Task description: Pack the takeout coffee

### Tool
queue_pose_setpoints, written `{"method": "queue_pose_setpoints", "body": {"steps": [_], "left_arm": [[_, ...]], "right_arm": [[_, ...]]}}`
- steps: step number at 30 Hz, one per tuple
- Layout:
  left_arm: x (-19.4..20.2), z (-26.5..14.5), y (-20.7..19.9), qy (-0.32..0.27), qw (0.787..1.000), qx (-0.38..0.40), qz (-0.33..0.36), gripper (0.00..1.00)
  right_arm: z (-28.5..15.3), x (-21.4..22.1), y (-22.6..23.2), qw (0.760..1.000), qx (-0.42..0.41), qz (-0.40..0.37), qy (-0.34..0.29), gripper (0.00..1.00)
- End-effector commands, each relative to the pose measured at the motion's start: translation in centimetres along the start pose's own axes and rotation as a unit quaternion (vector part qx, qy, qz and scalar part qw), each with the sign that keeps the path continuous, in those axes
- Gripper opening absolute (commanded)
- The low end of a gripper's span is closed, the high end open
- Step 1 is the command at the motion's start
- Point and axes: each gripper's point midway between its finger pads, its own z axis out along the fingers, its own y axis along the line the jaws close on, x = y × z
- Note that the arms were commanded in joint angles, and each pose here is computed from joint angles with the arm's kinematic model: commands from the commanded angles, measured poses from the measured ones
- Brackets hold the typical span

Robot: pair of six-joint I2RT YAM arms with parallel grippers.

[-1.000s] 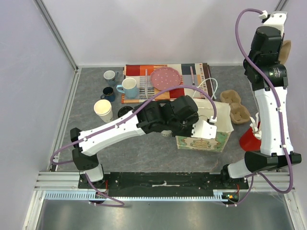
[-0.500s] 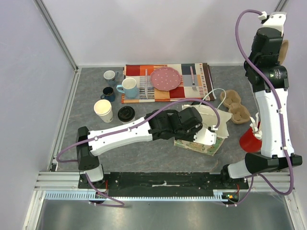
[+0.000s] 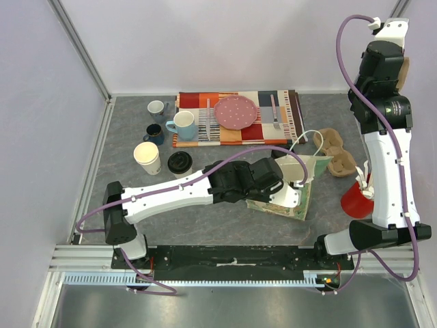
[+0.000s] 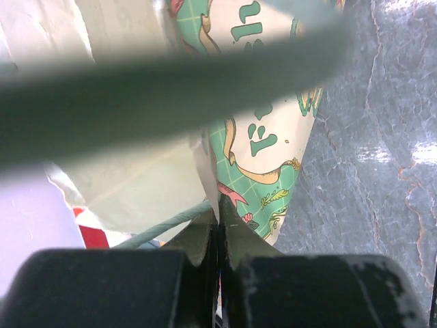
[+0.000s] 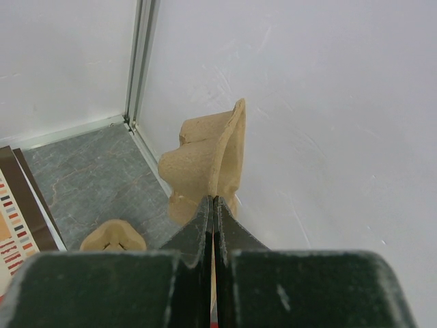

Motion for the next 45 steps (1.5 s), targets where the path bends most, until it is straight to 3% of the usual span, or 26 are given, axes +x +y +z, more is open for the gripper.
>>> {"method": "queue_pose_setpoints", "body": {"steps": [1,24,33,41,45], "left_arm": [[1.8,-1.2,-0.1,0.032,0.999,-0.008,-0.003,0.02],[5.6,-3.2,1.8,0.092,0.994,-0.051,0.029,0.02],[3.4,-3.8,2.4,0.077,0.994,-0.066,0.051,0.02],[2.3,-3.3,0.3,0.048,0.998,-0.016,0.030,0.02],[3.6,-2.9,0.2,0.072,0.996,-0.027,0.039,0.02]], "right_arm": [[-0.7,-1.1,-0.7,0.999,-0.005,0.026,-0.021,0.00],[-1.0,-1.1,0.2,0.999,-0.035,0.032,-0.024,0.00],[-0.8,-0.9,0.6,0.999,-0.041,0.030,-0.020,0.00],[-1.0,-0.9,0.3,0.999,-0.039,0.032,-0.022,0.00],[-1.1,-0.9,0.3,0.998,-0.039,0.032,-0.023,0.00]]}}
